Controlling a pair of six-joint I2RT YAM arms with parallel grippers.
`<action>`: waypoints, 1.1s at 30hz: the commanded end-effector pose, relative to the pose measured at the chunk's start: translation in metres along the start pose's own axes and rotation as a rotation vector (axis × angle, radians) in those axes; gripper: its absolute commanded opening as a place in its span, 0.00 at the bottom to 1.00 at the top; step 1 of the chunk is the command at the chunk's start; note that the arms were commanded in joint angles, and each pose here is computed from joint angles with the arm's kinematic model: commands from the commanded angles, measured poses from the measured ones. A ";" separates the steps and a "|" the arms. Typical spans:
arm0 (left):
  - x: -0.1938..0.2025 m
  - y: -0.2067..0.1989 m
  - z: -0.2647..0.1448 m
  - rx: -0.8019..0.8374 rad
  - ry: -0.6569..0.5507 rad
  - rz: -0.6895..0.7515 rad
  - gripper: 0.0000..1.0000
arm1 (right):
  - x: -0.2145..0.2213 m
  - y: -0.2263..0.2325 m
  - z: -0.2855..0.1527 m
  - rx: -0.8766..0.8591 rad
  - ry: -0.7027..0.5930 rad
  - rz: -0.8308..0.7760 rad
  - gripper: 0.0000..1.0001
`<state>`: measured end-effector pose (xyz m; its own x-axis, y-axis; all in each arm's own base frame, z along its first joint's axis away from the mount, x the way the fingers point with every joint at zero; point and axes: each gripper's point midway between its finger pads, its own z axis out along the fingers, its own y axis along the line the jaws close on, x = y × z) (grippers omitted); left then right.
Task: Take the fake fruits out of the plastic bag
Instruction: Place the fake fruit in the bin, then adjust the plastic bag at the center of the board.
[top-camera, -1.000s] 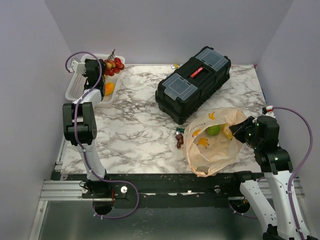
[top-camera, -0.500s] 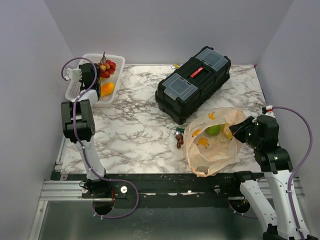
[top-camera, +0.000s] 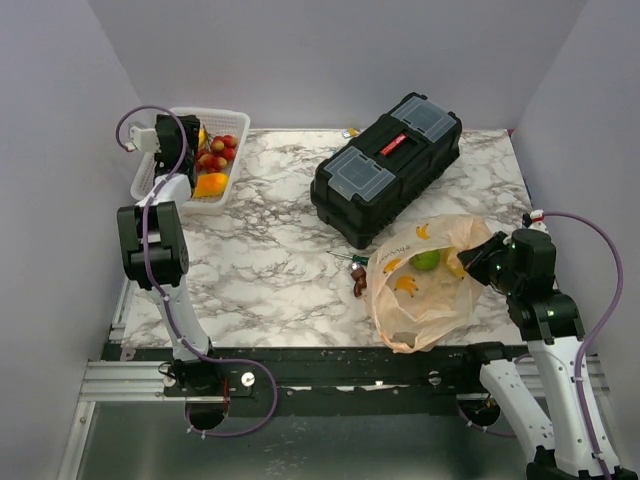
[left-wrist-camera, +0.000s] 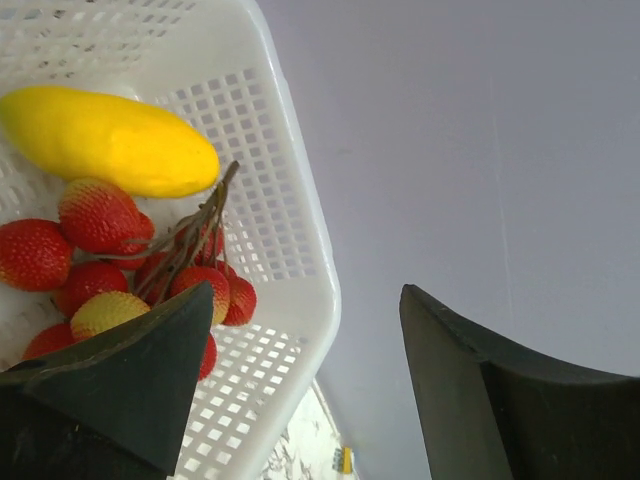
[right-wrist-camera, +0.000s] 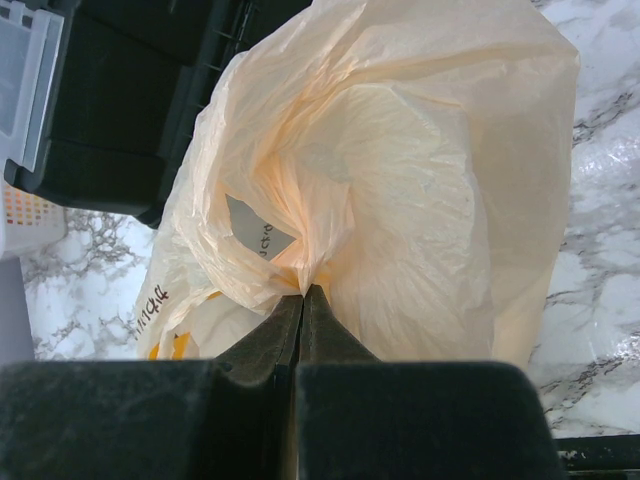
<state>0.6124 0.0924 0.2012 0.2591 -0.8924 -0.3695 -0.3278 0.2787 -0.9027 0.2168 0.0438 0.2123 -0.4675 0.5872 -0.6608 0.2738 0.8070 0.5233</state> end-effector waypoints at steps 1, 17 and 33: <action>0.000 -0.040 -0.029 0.090 0.093 0.035 0.74 | 0.001 -0.004 0.001 0.021 0.003 -0.021 0.01; 0.191 -0.072 -0.281 0.330 0.784 0.385 0.72 | 0.003 0.012 -0.001 -0.058 0.016 0.036 0.01; 0.225 -0.064 -0.560 0.989 1.225 0.728 0.70 | -0.008 0.039 -0.015 -0.154 0.021 0.089 0.01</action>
<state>0.2424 -0.3013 0.2953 -0.6875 -0.3282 -0.6478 0.4746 0.4721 -0.7429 0.2143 0.0593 0.2160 -0.4782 0.6432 -0.5980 0.2522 0.7528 0.6080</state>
